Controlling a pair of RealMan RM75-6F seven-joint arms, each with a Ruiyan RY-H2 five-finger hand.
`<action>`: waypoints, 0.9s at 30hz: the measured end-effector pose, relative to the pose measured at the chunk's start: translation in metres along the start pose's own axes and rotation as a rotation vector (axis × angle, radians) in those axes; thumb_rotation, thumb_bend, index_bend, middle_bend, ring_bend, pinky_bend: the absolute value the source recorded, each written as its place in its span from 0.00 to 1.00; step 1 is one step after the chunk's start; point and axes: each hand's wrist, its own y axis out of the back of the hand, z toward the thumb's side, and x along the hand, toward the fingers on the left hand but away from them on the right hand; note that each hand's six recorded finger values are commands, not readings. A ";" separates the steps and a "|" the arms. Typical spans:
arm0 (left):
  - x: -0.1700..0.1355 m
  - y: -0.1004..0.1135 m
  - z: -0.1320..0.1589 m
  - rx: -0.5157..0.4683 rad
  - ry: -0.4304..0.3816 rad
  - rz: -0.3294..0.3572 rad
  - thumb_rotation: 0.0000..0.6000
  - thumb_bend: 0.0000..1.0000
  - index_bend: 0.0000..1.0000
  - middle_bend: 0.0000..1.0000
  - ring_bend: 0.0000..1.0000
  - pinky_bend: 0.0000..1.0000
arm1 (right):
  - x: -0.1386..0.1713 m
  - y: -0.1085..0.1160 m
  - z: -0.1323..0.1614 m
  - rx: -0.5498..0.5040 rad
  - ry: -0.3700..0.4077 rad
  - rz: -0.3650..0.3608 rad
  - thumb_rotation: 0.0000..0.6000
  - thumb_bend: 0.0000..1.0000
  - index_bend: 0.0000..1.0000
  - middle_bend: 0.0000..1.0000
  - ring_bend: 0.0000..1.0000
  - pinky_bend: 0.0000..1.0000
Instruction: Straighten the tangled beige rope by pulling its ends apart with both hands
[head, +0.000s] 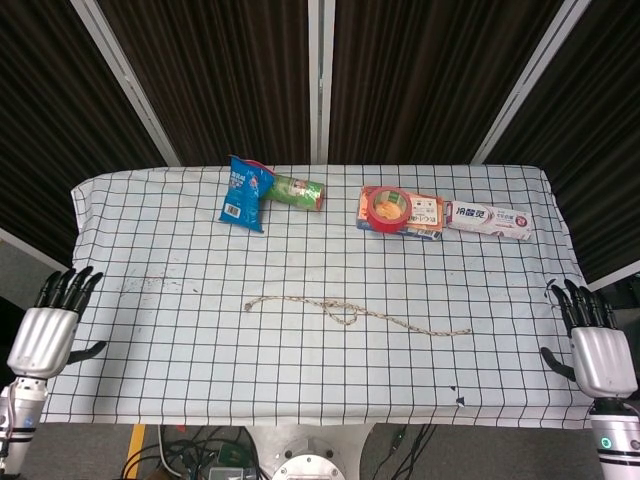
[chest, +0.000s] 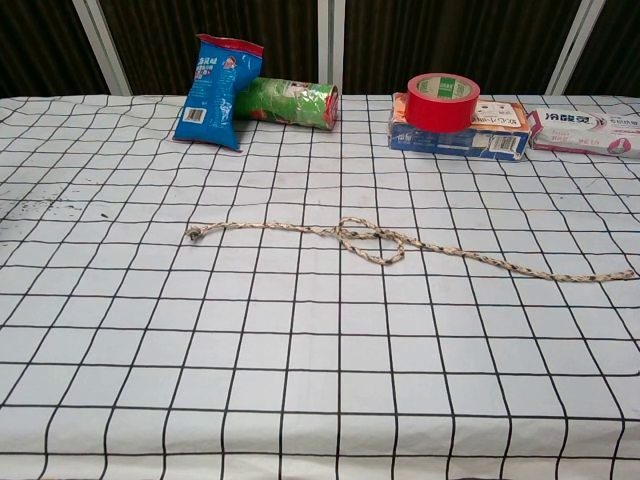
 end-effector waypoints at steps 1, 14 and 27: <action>0.002 -0.001 0.004 -0.007 -0.010 0.000 1.00 0.00 0.04 0.03 0.00 0.05 | 0.000 0.000 0.001 -0.001 0.002 0.001 1.00 0.15 0.00 0.00 0.00 0.00; 0.029 -0.012 0.066 -0.036 -0.158 -0.029 1.00 0.00 0.06 0.05 0.00 0.06 | 0.001 0.007 -0.003 0.000 -0.002 -0.013 1.00 0.15 0.00 0.00 0.00 0.00; 0.065 -0.041 0.143 -0.035 -0.260 -0.166 1.00 0.00 0.13 0.05 0.00 0.05 | 0.003 0.005 -0.009 0.012 -0.015 0.000 1.00 0.15 0.00 0.00 0.00 0.00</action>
